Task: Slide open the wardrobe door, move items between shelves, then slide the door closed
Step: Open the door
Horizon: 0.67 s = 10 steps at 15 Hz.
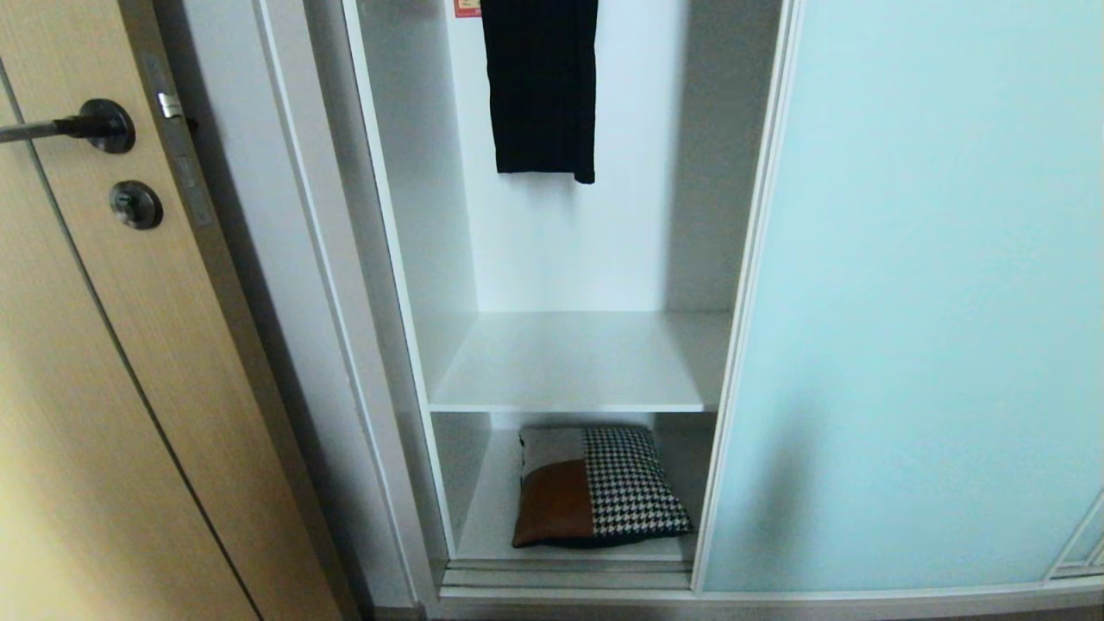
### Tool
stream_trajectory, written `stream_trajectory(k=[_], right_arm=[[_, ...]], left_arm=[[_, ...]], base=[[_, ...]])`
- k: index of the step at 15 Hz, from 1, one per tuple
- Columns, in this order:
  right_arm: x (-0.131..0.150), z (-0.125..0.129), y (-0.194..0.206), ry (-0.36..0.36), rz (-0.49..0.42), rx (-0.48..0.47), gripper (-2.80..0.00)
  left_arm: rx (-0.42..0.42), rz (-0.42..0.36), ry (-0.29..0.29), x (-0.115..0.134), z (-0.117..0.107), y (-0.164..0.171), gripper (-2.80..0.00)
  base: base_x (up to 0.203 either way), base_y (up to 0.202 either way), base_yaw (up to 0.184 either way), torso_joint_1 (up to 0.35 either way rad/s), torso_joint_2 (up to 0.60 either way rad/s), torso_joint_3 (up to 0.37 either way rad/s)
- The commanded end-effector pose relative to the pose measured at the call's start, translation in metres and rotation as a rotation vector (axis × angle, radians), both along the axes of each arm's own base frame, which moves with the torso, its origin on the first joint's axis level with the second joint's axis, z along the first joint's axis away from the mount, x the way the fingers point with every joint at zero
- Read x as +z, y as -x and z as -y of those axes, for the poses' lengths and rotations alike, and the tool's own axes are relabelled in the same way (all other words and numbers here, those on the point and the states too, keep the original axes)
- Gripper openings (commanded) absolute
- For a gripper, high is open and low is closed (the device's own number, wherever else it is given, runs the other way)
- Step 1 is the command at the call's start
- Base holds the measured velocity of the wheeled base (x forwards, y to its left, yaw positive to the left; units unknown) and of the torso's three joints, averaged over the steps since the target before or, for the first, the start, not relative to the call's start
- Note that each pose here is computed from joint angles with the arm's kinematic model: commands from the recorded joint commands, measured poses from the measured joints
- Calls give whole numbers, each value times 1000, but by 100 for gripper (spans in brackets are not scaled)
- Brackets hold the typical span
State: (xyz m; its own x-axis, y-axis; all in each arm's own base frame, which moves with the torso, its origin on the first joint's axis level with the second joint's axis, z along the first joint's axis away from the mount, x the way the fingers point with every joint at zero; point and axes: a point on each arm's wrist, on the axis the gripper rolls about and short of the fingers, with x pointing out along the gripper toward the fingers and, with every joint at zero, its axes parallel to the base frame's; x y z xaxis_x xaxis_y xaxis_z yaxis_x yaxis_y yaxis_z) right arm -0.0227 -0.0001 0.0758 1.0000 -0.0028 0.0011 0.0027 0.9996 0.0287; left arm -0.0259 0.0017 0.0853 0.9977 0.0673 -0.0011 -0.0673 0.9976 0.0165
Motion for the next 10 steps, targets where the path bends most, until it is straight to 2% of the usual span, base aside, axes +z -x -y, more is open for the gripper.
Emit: stream_trajectory(k=[1,3,10], right_arm=[[0,0,0,0,-1,0,-280],[0,0,0,0,0,0,-280],[0,0,0,0,0,0,-280]], left_arm=[[-37,0,1,-3,1,0,-280],[-64,-12,4,-12,1,-3,-280],[-64,-2,9,-10,2,-3,-280]], base=[[0,0,0,0,0,0],[0,0,0,0,0,0],[0,0,0,0,0,0]])
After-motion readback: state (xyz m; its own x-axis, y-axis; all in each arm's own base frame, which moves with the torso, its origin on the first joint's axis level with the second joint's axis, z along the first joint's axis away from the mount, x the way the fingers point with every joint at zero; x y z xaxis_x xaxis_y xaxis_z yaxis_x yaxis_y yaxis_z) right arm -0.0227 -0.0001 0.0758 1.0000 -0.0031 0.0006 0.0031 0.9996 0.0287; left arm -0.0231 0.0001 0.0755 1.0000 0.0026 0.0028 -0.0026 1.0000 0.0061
